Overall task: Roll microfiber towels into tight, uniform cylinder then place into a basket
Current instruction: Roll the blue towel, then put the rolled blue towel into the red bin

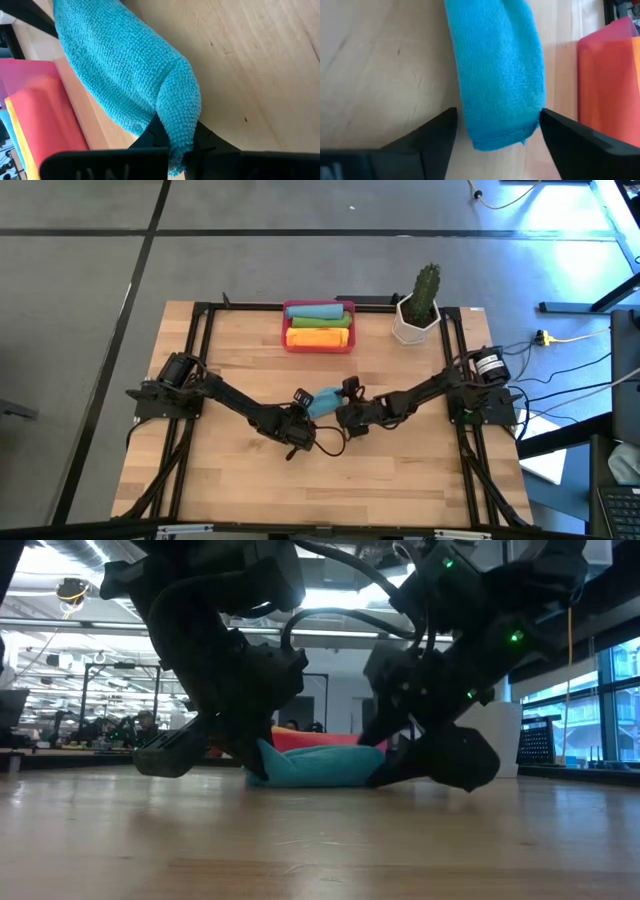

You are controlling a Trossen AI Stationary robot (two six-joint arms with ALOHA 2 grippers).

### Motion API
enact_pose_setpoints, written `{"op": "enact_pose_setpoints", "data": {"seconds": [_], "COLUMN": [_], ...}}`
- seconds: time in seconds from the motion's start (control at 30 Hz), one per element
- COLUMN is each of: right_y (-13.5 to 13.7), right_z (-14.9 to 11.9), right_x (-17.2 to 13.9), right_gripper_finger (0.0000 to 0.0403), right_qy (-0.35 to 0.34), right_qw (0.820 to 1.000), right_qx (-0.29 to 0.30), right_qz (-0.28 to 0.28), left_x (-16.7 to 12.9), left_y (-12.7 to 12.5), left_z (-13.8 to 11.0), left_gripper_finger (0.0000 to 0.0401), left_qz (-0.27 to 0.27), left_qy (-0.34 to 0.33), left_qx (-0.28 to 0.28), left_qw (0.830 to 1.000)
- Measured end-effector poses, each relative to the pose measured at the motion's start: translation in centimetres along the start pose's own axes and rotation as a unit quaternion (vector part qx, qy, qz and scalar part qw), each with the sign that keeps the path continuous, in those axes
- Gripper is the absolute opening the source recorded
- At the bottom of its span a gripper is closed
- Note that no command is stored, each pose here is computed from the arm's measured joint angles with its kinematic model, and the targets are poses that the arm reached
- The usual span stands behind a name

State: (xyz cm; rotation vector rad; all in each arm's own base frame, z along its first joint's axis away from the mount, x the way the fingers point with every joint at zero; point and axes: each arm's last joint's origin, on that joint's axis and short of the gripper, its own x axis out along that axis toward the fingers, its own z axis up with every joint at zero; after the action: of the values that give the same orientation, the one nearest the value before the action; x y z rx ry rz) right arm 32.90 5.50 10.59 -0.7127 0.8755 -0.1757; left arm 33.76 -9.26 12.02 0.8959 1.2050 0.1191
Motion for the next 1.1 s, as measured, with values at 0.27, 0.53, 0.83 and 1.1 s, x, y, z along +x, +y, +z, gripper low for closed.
{"op": "enact_pose_setpoints", "data": {"seconds": [0.27, 0.53, 0.83, 1.1], "right_y": [0.0, -0.3, -5.3, -13.1], "right_z": [-0.1, 0.0, 1.1, -0.5], "right_x": [0.1, -0.3, -3.4, -5.9], "right_gripper_finger": [0.0129, 0.002, 0.0017, 0.0017], "right_qy": [0.006, 0.006, -0.031, -0.049], "right_qw": [1.0, 1.0, 0.996, 0.984], "right_qx": [-0.016, -0.022, 0.037, 0.095], "right_qz": [-0.003, -0.013, -0.076, -0.144], "left_x": [0.0, -1.8, -5.2, -4.4], "left_y": [0.0, 1.4, 7.1, 13.7], "left_z": [0.0, -0.1, -2.1, -5.9], "left_gripper_finger": [0.0005, 0.0005, 0.0005, 0.0005], "left_qz": [0.0, 0.025, 0.07, 0.096], "left_qy": [0.0, -0.018, -0.04, -0.016], "left_qx": [0.002, -0.016, -0.061, -0.094], "left_qw": [1.0, 0.999, 0.995, 0.991]}}
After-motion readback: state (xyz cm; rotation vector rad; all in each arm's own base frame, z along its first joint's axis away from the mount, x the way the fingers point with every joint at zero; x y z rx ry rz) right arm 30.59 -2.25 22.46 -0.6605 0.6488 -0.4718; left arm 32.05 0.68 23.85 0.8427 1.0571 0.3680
